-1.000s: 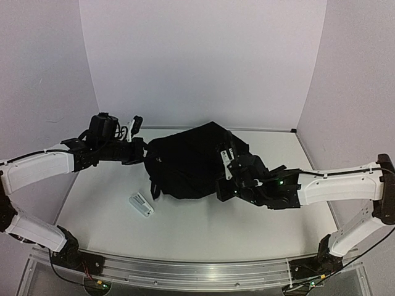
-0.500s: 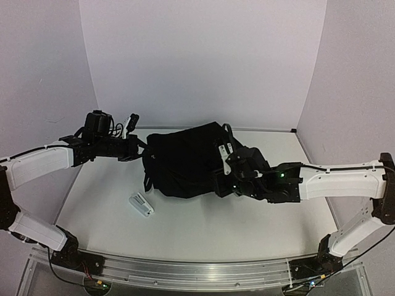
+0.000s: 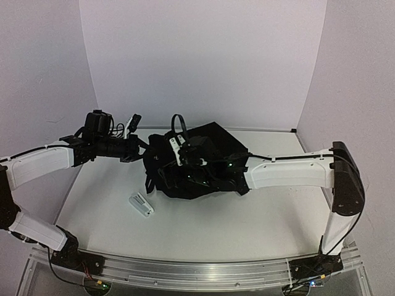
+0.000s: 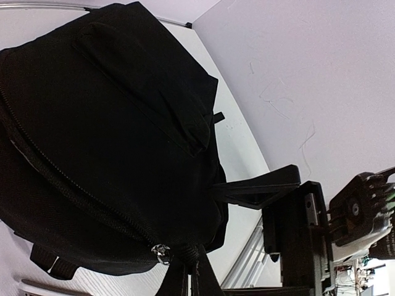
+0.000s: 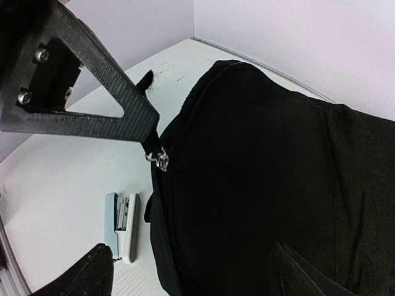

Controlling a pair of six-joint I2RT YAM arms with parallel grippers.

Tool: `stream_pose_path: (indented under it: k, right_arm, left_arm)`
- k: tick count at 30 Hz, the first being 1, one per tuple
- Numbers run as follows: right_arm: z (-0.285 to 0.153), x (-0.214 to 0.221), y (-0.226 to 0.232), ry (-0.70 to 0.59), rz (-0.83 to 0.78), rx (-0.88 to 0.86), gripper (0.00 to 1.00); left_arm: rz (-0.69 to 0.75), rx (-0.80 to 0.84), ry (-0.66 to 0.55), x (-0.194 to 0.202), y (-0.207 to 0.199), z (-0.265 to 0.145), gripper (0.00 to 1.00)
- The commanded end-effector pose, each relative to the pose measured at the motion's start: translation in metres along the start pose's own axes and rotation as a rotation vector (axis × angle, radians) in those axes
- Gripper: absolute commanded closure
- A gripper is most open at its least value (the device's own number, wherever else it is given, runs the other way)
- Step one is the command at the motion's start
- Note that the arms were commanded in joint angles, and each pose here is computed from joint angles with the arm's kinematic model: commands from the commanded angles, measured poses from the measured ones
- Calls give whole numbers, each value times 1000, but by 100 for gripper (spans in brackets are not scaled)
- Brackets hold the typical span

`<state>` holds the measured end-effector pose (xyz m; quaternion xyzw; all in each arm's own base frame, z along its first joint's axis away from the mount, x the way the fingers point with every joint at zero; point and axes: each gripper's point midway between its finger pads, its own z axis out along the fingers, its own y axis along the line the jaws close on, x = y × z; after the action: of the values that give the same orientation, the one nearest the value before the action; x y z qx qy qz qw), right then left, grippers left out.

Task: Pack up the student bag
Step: Zip the student bag at the center of the board.

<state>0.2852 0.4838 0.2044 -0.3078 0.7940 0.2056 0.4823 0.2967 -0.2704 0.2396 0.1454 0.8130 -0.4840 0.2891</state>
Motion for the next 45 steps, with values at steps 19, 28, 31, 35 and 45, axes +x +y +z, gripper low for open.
stream_pose_path:
  k: [19, 28, 31, 35, 45]
  right_arm:
    - [-20, -5, -1, -36, -45, 6, 100]
    - [-64, 28, -19, 14, 41, 13, 100]
    - [-73, 34, -29, 12, 72, 43, 100]
    - [-86, 39, -41, 0, 121, 80, 100]
    - [-108, 60, -64, 21, 159, 148, 100]
  left_arm:
    - [83, -15, -176, -55, -18, -10, 100]
    - [93, 43, -221, -74, -25, -6, 100]
    - [95, 65, -226, -74, -28, -6, 100]
    - [78, 52, -229, -69, -20, -8, 100]
    - [19, 6, -250, -65, 13, -15, 100]
